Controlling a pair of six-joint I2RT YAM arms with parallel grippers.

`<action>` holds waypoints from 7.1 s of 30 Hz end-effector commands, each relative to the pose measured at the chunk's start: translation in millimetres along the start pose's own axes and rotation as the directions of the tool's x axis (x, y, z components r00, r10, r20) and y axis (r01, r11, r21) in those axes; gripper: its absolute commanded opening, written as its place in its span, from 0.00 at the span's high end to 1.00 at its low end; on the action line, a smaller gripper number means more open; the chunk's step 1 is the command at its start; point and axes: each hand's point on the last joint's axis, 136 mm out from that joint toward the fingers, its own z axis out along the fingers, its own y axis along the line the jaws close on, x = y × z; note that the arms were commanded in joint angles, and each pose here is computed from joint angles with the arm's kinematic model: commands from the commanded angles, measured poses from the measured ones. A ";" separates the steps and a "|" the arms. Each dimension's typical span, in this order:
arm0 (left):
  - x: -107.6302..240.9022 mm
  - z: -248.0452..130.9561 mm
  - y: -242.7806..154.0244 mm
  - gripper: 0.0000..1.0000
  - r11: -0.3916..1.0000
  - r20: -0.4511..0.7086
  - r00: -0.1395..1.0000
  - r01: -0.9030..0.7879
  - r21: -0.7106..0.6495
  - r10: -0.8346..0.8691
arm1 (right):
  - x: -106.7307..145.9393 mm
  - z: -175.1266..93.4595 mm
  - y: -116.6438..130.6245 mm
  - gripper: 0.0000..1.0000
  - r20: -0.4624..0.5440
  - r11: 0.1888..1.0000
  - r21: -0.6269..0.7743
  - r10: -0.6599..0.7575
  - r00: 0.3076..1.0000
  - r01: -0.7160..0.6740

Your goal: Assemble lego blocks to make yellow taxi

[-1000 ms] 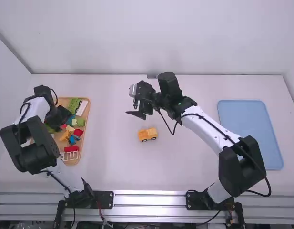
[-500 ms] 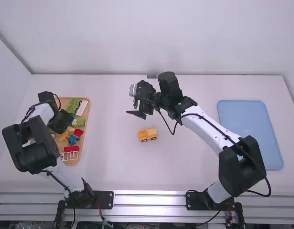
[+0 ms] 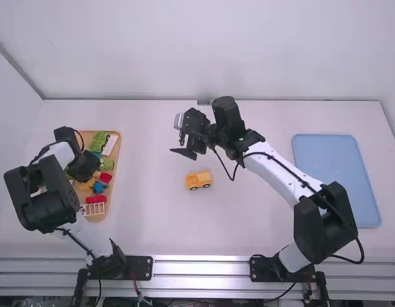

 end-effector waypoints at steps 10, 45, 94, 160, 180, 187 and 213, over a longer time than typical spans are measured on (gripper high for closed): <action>17.0 15.5 4.3 0.53 1.000 -0.028 0.999 0.021 0.001 -0.021 | -9.6 -3.3 -7.4 0.01 0.014 1.000 0.014 -0.009 1.000 0.008; 25.0 26.3 -8.5 0.55 0.999 0.058 0.998 0.042 -0.029 -0.040 | -5.6 -3.2 -4.0 0.01 0.000 1.000 0.001 0.002 1.000 -0.002; 21.8 29.1 -11.2 0.94 0.999 0.080 0.996 0.041 -0.005 -0.041 | -2.6 -3.3 -8.9 0.01 -0.019 1.000 0.029 0.007 1.000 -0.006; 258.7 -192.1 -257.7 0.98 -0.251 0.896 -0.100 -0.968 0.014 0.433 | 53.1 -12.6 -34.6 0.35 0.065 0.716 -0.220 0.688 0.722 -0.663; 260.3 -198.7 -260.8 0.98 -0.246 0.909 -0.070 -0.969 0.037 0.412 | 43.4 -4.7 -28.0 0.66 0.072 0.734 -0.240 0.666 0.743 -0.635; 260.3 -199.2 -261.1 0.91 -0.246 0.910 -0.070 -0.969 0.036 0.410 | 42.8 -3.4 -26.1 0.76 0.068 0.733 -0.244 0.666 0.743 -0.635; 276.0 -233.6 -222.5 0.01 -0.670 0.926 0.125 -0.657 0.347 0.357 | 30.2 -64.4 -19.2 0.78 0.276 0.847 -0.443 0.439 0.855 -0.292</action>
